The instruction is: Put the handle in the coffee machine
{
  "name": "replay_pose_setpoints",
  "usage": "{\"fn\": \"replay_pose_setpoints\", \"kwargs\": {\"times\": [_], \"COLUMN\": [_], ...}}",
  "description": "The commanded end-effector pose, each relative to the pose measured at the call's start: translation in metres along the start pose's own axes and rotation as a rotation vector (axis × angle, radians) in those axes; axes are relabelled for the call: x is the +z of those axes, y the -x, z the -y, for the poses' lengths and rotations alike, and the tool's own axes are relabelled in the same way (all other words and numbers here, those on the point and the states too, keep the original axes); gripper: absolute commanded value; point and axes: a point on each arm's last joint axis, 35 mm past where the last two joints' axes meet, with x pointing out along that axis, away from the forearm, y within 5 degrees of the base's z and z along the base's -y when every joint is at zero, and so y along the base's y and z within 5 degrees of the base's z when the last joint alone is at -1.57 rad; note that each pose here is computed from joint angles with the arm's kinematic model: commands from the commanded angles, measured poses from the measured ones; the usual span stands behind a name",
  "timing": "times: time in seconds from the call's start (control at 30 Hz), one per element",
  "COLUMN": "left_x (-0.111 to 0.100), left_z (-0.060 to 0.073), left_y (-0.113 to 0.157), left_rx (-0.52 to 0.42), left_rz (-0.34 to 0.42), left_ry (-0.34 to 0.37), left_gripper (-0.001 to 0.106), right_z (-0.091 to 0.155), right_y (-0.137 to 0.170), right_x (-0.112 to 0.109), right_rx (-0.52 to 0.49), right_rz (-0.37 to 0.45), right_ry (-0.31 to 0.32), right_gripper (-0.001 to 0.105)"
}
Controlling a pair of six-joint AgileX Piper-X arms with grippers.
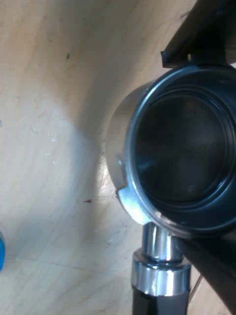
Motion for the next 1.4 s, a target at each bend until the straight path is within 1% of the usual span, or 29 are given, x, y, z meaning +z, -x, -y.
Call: {"fn": "replay_pose_setpoints", "kwargs": {"times": [0.03,0.13,0.2,0.3,0.37,0.47,0.53,0.57,0.6,0.63,0.7,0.8,0.97,1.03,1.13,1.23,1.33,1.4], "left_x": [0.004,0.004,0.004,0.005,0.006,0.007,0.009,0.009,0.01,0.011,0.012,0.012,0.012,0.012,0.01,0.01,0.009,0.01], "left_z": [-0.001,-0.001,-0.001,-0.001,-0.001,-0.001,-0.002,-0.002,-0.002,-0.003,-0.003,-0.003,-0.003,-0.003,-0.004,-0.006,-0.006,-0.004], "left_y": [0.0,0.0,0.0,0.001,0.002,0.002,0.004,0.004,0.005,0.006,0.007,0.007,0.007,0.007,0.007,0.009,0.01,0.012], "left_rx": [0.001,0.001,0.001,0.003,0.004,0.006,0.008,0.005,0.001,0.002,-0.005,-0.005,-0.005,-0.006,-0.001,0.014,0.019,0.017], "left_rz": [0.032,0.032,0.032,0.035,0.037,0.04,0.041,0.044,0.052,0.056,0.067,0.067,0.067,0.065,0.061,0.064,0.067,0.074], "left_ry": [-0.012,-0.011,-0.011,-0.014,-0.016,-0.018,-0.017,-0.017,-0.017,-0.017,-0.015,-0.015,-0.015,-0.013,-0.002,0.01,0.012,0.008], "left_gripper": [0.016,0.004,0.0,0.0,0.0,0.0,0.0,0.0,0.0,0.0,0.0,0.0,0.0,0.0,0.0,0.0,0.0,0.0], "right_z": [-0.003,-0.003,-0.003,-0.003,-0.003,-0.003,-0.003,-0.003,-0.003,-0.003,-0.004,-0.005,-0.005,-0.004,-0.003,-0.003,-0.003,-0.001], "right_y": [0.008,0.008,0.008,0.008,0.008,0.008,0.008,0.008,0.008,0.008,0.008,0.008,0.008,0.008,0.009,0.011,0.011,0.011], "right_x": [0.002,0.002,0.002,0.002,0.002,0.002,0.002,0.002,0.003,0.003,0.005,0.008,0.01,0.011,0.012,0.012,0.012,0.012], "right_rx": [0.035,0.035,0.035,0.033,0.033,0.033,0.03,0.03,0.032,0.034,0.039,0.044,0.045,0.03,-0.001,-0.005,-0.005,-0.059], "right_rz": [0.019,0.019,0.019,0.02,0.02,0.02,0.021,0.024,0.029,0.038,0.056,0.082,0.102,0.11,0.124,0.129,0.131,0.143], "right_ry": [0.021,0.021,0.021,0.021,0.021,0.021,0.021,0.022,0.022,0.025,0.036,0.059,0.062,0.077,0.08,0.08,0.095,0.096], "right_gripper": [0.0,0.0,0.0,0.0,0.003,0.024,0.045,0.048,0.058,0.064,0.07,0.072,0.071,0.071,0.071,0.071,0.071,0.071]}}
